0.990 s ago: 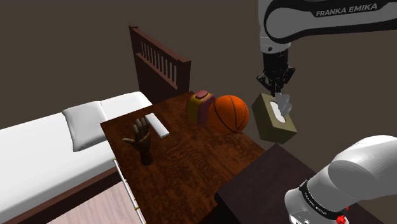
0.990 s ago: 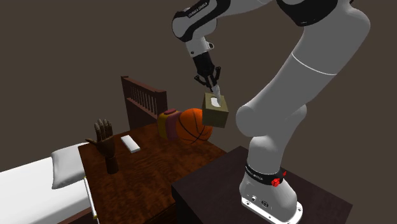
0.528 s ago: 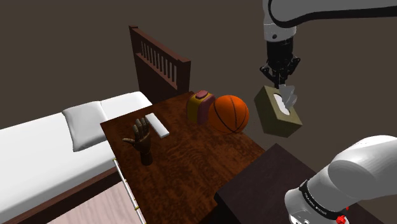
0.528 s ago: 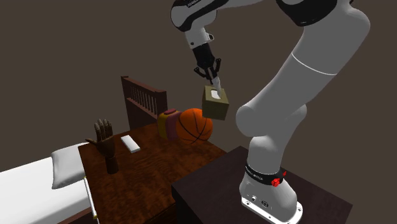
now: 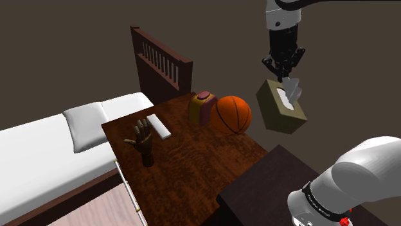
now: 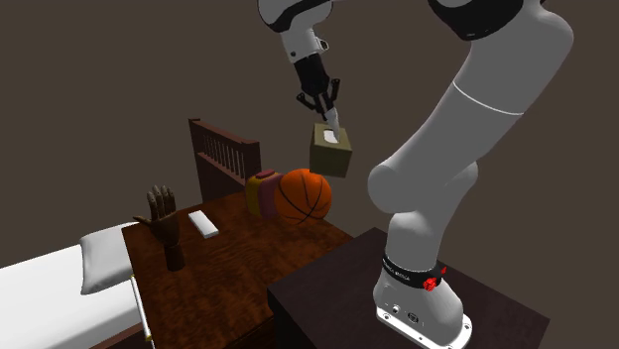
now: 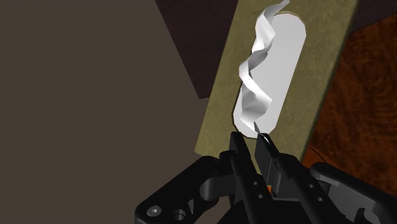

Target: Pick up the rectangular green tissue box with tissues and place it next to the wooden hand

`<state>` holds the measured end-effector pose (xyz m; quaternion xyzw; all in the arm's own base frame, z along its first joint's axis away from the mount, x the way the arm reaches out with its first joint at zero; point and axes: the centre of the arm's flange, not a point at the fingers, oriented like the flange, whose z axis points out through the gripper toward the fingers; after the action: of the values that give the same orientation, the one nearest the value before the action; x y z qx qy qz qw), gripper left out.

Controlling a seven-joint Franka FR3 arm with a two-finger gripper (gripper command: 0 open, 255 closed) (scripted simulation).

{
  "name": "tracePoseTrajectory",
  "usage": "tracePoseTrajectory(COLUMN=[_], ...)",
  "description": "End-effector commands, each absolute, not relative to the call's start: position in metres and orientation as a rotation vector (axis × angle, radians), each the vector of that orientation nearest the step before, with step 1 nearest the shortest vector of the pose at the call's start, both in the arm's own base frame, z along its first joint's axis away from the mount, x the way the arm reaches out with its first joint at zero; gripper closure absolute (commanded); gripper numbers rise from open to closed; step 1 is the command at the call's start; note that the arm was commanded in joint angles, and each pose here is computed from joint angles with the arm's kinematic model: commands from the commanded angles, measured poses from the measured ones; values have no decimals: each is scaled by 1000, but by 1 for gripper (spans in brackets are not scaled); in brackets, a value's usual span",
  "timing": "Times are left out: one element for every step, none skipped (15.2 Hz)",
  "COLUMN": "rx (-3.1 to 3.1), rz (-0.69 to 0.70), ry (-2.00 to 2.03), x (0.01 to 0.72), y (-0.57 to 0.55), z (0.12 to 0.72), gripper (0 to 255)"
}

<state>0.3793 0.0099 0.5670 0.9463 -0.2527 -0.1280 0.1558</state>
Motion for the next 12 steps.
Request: tracePoseTrajectory(rx=[2710,2710,2710,2710,2710,2710,2710,2710,2710,2710,2710,2710], rz=[-367,-367,-367,-367,-367,-367,-367,-367,-367,-367,-367,-367], ry=[-725,-725,-725,-725,-725,-725,-725,-725,-725,-725,-725,-725], x=[384,388,391,394,397,400,403,406,409,412,415,418], y=[31,44,56,69,82,95,108,121,133,146,159,172], z=[568,568,568,568,568,568,568,568,568,568,568,568], gripper=[255,255,255,255,255,255,255,255,255,255,255,255])
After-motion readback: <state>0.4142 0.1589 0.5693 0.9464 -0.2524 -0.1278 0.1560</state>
